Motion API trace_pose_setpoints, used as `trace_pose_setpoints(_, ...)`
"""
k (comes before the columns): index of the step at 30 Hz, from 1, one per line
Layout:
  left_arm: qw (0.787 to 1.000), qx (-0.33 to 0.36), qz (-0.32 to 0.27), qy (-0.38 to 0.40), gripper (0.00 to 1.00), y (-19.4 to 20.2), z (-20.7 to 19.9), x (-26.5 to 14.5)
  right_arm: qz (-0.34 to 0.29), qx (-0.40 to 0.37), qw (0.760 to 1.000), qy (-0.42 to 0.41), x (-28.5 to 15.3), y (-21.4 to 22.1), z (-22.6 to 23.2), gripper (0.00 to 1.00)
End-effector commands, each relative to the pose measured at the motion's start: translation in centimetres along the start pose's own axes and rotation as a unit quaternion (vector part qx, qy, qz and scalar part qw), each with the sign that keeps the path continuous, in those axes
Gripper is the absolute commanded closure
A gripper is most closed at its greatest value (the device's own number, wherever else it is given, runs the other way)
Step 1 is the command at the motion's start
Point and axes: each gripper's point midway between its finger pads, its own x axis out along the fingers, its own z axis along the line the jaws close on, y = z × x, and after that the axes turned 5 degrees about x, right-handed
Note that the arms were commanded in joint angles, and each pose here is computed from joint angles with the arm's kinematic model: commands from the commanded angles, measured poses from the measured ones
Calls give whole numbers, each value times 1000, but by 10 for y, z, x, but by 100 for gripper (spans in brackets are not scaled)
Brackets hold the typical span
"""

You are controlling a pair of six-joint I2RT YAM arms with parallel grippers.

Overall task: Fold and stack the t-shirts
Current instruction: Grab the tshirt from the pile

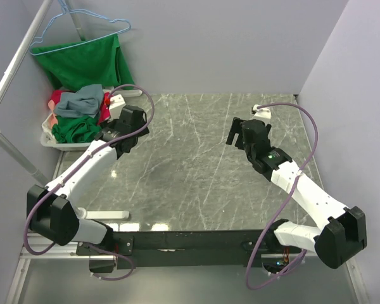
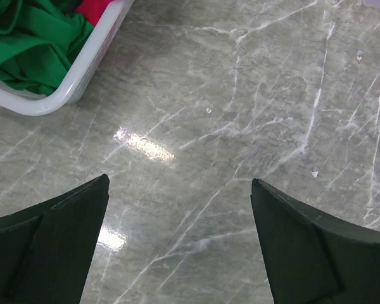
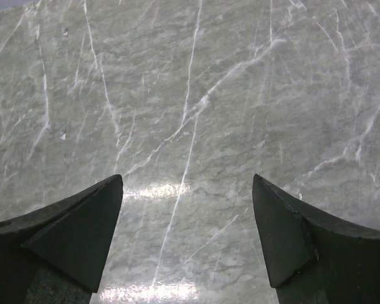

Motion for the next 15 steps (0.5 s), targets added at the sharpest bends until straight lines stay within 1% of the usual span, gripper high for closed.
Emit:
trace_pose_setpoints(1, 999, -17, -37, 11, 1, -22, -2, -14, -5, -2, 1000, -6, 0, -5, 6, 11)
trace_pose_setpoints(5, 998, -28, -47, 23, 1, -26, -3, -19, 1, 0, 1000, -8, 2, -2, 8, 11)
trace_pose_setpoints(9, 998, -30, -52, 2, 1, -36, 0, -13, 5, 6, 1000, -15, 2, 0, 11, 11)
trace_pose_setpoints(11, 998, -38, -41, -16, 1, -41, 9, -6, 3, 6, 1000, -16, 2, -1, 10, 11)
trace_pose_setpoints(15, 995, -83, -44, -35, 11, -70, 22, 13, 7, 6, 1000, -14, 4, 4, 9, 11)
